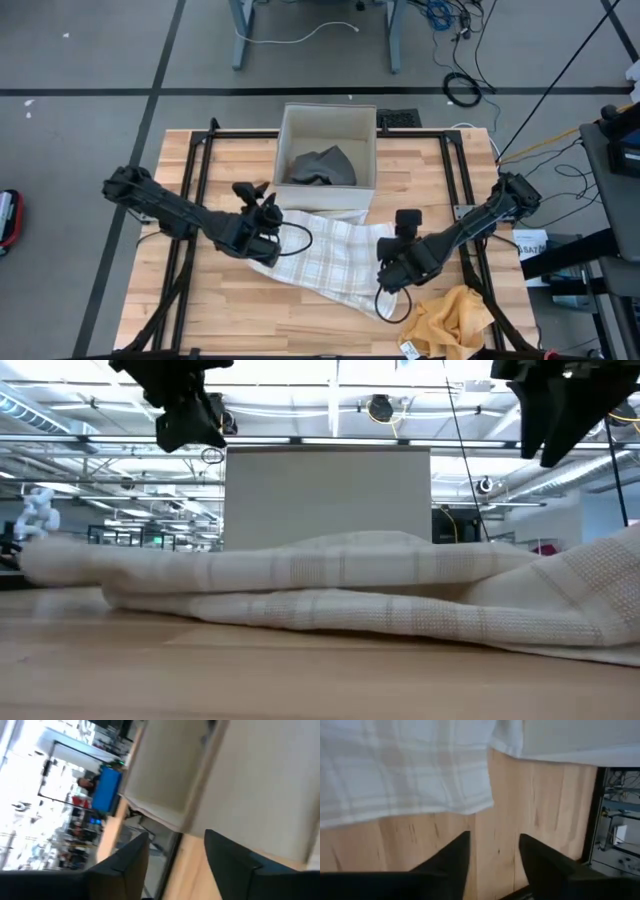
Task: Fold towel
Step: Fold the white patterned towel
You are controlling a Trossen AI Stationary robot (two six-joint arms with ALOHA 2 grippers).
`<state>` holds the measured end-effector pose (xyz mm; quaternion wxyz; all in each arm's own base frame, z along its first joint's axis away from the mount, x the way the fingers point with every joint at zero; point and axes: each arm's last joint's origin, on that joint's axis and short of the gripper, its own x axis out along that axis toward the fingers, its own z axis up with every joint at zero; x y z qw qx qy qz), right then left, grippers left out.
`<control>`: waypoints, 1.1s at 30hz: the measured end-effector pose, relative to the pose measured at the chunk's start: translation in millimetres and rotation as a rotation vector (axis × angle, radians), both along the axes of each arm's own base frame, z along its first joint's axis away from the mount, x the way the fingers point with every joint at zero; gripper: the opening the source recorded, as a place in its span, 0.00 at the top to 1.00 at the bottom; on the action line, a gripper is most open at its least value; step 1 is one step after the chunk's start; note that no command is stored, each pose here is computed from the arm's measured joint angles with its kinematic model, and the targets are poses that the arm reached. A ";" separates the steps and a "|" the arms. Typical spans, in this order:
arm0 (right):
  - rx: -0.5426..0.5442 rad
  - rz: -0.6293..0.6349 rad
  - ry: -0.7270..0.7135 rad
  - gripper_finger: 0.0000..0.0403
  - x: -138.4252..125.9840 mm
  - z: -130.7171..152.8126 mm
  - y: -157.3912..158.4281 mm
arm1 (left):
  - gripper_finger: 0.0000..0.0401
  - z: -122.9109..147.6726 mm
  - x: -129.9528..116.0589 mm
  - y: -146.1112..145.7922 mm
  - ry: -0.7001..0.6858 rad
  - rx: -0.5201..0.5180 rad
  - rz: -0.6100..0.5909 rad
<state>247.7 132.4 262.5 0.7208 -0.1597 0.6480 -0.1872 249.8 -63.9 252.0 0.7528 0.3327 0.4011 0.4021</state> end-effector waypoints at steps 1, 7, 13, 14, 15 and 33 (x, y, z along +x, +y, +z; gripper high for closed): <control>0.012 0.003 -0.019 0.56 0.3 0.7 1.6 | 0.48 0.3 -0.2 0.1 0.010 0.003 -0.004; 0.254 0.131 -0.238 0.51 10.0 9.6 31.0 | 0.46 -7.5 -3.3 -15.9 0.192 -0.251 -0.128; 0.477 0.291 -0.395 0.55 21.6 8.6 73.2 | 0.50 -11.7 -9.8 -64.3 0.244 -0.559 -0.386; 0.493 0.302 -0.395 0.56 22.8 5.0 78.7 | 0.50 -11.3 -11.8 -72.7 0.236 -0.571 -0.426; 0.499 0.308 -0.391 0.57 23.1 1.1 83.7 | 0.51 -10.9 -14.1 -80.1 0.226 -0.576 -0.459; 0.489 0.195 -0.276 0.64 24.3 -58.0 119.9 | 0.57 -87.5 -33.8 -140.1 0.336 -0.621 -0.588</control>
